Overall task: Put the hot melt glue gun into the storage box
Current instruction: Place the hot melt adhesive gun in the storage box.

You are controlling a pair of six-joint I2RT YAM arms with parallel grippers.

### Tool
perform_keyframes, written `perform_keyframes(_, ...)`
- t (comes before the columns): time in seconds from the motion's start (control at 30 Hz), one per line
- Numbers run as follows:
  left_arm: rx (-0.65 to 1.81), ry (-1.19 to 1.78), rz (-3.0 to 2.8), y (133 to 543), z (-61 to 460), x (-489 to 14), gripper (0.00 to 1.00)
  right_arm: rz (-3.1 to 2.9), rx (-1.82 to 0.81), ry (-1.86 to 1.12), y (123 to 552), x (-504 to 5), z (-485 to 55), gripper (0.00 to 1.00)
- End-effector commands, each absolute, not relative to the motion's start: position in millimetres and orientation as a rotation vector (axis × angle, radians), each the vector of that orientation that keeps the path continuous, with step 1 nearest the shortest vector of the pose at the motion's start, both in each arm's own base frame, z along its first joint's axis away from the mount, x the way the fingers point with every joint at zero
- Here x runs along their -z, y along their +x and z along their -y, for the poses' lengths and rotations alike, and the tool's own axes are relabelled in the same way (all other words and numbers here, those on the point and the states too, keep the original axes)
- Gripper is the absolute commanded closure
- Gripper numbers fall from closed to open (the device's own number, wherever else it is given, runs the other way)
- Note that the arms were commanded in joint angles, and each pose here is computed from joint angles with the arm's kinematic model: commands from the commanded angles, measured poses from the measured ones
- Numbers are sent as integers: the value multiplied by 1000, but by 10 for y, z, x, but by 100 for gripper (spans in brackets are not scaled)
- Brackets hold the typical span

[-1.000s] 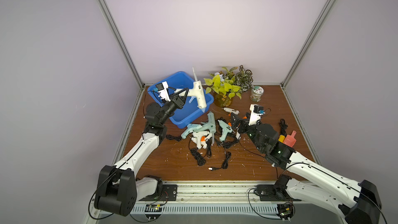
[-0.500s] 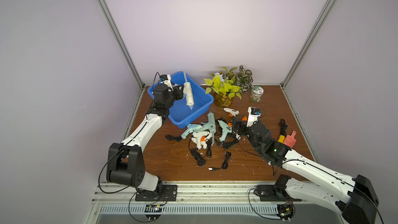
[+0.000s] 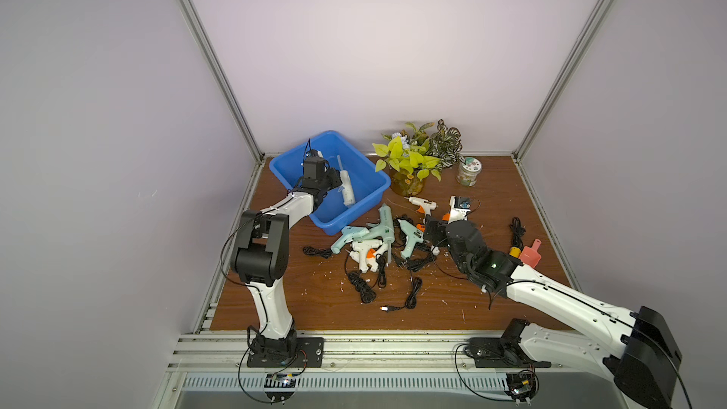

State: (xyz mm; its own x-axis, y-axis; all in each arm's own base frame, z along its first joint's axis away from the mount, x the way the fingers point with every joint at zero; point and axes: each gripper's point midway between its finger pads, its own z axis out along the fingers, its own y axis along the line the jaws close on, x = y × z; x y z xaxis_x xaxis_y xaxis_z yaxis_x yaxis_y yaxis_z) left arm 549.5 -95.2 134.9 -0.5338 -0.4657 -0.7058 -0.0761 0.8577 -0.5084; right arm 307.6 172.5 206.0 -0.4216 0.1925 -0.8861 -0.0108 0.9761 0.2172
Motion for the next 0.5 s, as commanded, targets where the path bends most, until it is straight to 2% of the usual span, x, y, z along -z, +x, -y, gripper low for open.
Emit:
perform_keyframes(0.0,569,-400,-2034,5685,943,-1513,86,-2056,-253,164,3141,-1990,-1719,9)
perform_keyframes(0.2,561,-431,-2077,5732,889,-1265,66,-2193,-359,133,3216,-1592,-1880,23)
perform_keyframes(0.47,446,-462,-2028,5637,590,-1513,27,-2299,-488,105,3229,-1236,-2179,38)
